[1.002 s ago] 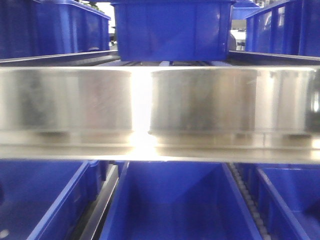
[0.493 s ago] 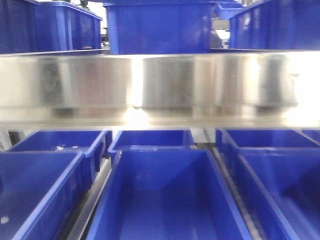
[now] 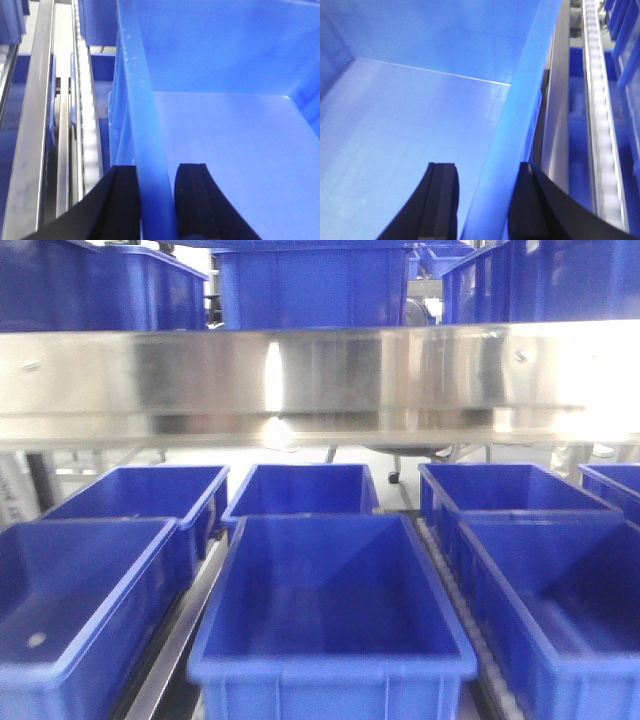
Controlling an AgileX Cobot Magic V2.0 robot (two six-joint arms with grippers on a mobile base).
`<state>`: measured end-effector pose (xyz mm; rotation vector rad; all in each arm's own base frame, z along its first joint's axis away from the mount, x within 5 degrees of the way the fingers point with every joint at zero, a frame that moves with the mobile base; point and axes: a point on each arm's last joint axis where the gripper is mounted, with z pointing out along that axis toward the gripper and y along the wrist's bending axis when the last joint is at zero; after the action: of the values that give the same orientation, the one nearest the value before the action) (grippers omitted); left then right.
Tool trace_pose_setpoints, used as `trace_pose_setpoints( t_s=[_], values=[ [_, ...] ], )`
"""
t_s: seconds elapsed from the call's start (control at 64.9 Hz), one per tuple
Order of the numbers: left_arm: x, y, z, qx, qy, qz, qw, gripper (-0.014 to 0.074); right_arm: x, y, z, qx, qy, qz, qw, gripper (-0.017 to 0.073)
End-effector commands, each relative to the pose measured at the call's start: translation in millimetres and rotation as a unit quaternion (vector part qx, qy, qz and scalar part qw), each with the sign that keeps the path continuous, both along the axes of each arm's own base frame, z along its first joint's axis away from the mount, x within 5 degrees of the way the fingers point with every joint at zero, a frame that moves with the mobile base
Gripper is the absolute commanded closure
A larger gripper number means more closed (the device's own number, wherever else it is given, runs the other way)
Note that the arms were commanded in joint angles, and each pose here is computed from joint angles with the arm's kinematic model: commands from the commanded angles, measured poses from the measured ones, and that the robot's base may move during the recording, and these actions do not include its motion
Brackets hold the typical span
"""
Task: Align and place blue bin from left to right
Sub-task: 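Hold the bin with both grippers while the base backs away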
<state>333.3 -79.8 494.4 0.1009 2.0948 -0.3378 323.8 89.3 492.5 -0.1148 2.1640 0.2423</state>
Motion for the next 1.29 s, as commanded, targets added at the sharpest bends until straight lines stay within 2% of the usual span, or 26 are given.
trace_pose_setpoints(
  t_s=[0.0,1.279],
  values=[
    [-10.2,-5.6,20.9,-0.041,-0.054,-0.019,0.998,0.0705,-1.6,-0.2,13.7,0.023,-0.050,-0.002,0.999,0.0629],
    [-10.2,-5.6,20.9,-0.041,-0.054,-0.019,0.998,0.0705,-1.3,-0.2,14.2,0.024,-0.053,-0.002,0.998,0.0629]
  ],
)
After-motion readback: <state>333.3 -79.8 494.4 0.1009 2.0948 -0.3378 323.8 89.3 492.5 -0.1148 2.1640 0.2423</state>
